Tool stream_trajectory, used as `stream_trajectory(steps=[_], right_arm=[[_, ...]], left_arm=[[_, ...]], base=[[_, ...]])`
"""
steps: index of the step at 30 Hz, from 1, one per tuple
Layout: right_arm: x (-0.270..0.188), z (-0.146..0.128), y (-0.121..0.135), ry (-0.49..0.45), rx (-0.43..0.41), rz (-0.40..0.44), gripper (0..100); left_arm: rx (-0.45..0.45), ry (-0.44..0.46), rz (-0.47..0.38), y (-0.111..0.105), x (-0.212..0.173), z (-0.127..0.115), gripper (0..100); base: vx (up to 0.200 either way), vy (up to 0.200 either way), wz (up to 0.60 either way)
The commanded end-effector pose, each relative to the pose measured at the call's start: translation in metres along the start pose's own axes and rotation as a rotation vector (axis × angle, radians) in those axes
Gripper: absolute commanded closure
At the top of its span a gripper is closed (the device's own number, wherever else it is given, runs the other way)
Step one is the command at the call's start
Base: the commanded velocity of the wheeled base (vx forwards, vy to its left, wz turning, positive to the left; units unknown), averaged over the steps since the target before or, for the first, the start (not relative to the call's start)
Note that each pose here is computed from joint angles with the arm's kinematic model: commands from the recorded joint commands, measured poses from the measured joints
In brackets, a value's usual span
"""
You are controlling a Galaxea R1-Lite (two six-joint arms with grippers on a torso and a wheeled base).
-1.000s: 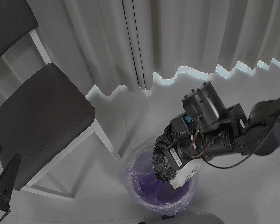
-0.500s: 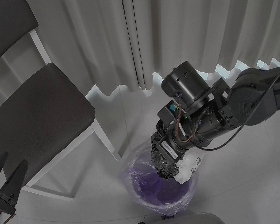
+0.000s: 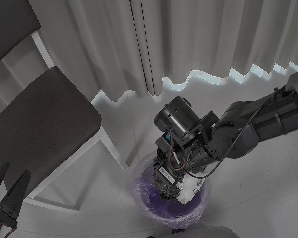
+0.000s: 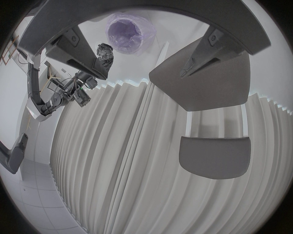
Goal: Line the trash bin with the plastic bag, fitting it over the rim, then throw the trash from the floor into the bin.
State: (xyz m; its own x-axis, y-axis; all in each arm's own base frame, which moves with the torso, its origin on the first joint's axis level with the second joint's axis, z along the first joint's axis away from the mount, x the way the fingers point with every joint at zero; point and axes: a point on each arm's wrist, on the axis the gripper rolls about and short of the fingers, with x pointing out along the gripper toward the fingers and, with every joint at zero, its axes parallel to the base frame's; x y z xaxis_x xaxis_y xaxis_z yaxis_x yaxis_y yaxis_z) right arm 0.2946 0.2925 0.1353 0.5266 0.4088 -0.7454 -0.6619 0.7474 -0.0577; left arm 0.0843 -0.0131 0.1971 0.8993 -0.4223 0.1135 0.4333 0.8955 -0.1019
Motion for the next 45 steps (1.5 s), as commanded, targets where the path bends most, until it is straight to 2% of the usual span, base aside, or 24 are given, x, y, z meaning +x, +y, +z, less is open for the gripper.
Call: stream_trajectory(steps=[1,8,15,21,45], right_arm=[[0.034,-0.012,0.001,0.048,-0.001,-0.002,100],[0.063,-0.016,-0.006,-0.014,0.016,0.015,100],[0.081,-0.028,-0.015,0.000,0.038,0.005,100],[0.104,-0.037,-0.020,-0.103,0.057,0.002,100],[0.143,-0.082,-0.028,0.037,0.065,0.001,100]], left_arm=[[-0.001,0.001,0.001,0.000,0.000,0.000,0],[-0.001,0.001,0.001,0.000,0.000,0.000,0],[-0.003,0.003,0.001,0.000,0.000,-0.001,0],[-0.003,0.004,0.001,0.000,0.000,-0.001,0],[-0.003,0.002,0.003,0.000,0.001,0.000,0]], base=[[0.000,0.000,0.00],[0.000,0.000,0.00],[0.000,0.000,0.00],[0.000,0.000,0.00],[0.000,0.000,0.00]])
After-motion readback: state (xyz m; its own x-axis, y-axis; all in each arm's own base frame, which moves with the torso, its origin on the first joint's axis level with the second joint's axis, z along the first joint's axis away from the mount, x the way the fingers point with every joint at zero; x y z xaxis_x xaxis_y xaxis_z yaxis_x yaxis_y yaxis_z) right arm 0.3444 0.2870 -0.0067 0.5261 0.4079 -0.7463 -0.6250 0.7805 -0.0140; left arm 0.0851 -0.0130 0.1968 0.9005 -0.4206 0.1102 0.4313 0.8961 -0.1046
